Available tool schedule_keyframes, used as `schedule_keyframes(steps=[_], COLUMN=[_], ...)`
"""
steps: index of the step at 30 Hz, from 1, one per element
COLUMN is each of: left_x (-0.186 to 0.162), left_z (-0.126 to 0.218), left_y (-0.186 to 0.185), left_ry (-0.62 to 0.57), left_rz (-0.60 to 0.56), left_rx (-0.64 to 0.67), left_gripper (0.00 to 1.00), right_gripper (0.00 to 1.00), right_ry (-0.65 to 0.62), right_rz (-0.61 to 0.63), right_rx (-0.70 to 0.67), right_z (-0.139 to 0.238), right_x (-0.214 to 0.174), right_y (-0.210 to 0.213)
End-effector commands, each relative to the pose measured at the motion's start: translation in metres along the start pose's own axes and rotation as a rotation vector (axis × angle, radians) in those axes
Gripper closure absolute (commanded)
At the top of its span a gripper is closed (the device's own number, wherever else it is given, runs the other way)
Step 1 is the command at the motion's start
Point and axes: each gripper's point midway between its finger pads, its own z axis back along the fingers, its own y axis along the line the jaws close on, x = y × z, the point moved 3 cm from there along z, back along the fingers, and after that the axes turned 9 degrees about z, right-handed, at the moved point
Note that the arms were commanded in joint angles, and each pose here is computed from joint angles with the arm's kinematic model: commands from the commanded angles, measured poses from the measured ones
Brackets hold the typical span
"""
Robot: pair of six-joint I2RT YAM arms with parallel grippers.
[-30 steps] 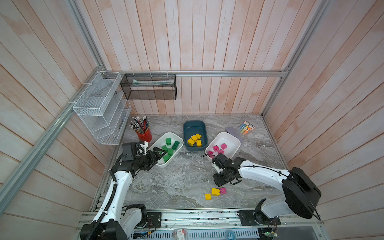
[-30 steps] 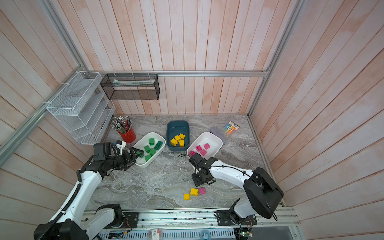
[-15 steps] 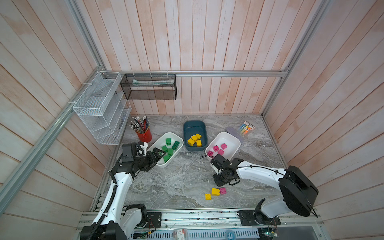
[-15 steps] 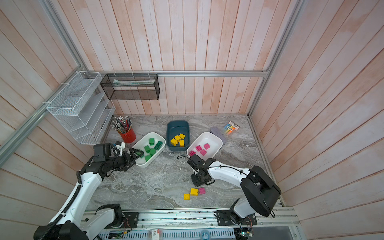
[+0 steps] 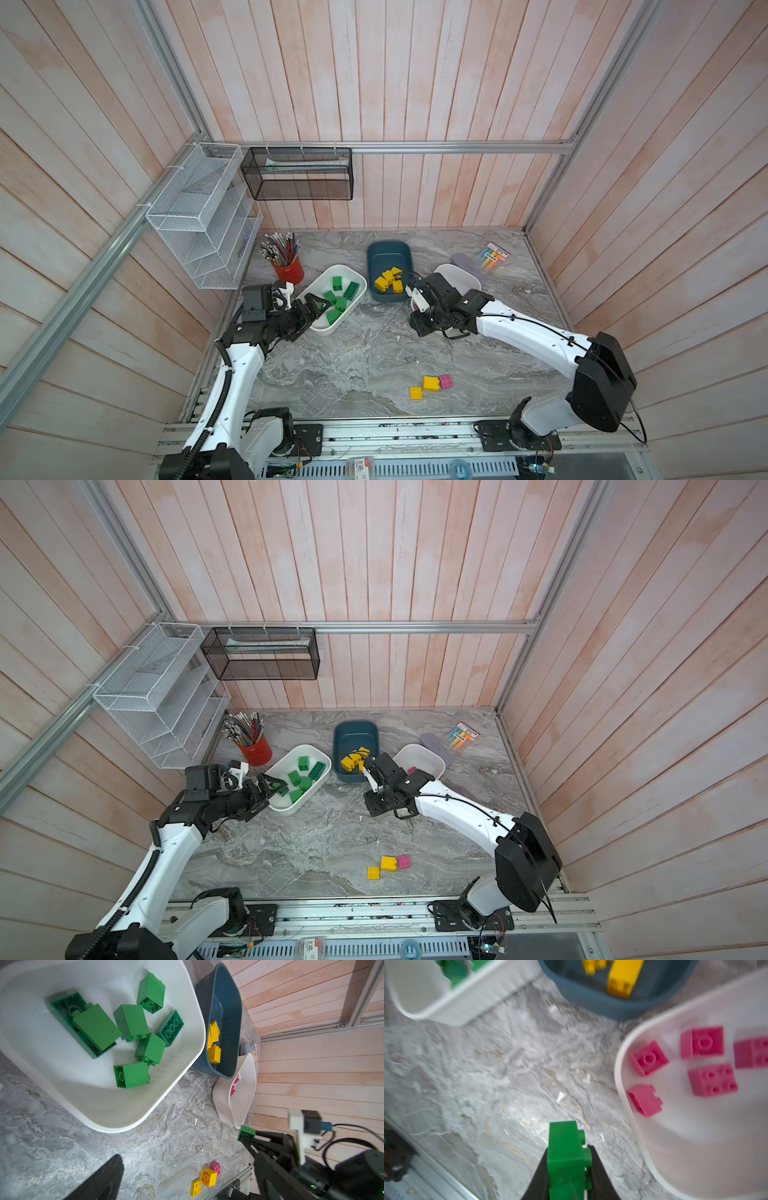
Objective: Sort the legos into containers by color
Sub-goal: 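Carry the green brick into the small white bin and release it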
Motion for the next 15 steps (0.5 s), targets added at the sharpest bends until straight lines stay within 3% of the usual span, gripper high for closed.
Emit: schedule_keyframes(steps=[1,8,15], left_x=[0.009,0.015,0.014], left_z=[0.009,0.020,0.017], left_y=[-0.008,-0.006,-0.002], left_ry=[-0.038,-0.068,-0.063], left_rz=[-0.046,-0.058,-0.036], left_rx=[0.029,0.048,0.038], left_gripper=[0.00,0.00,0.00], right_gripper=[0.81,0.81,0.81], right_ry=[-0.117,-0.215,-0.227], right_rz=[0.028,0.111,0.203], right_rx=[0.166,0.326,0.231], right_z=[-0.012,-0.053,-0.118], right_x=[0.048,0.116,0.159], right_y=[0.028,0.065,0.065])
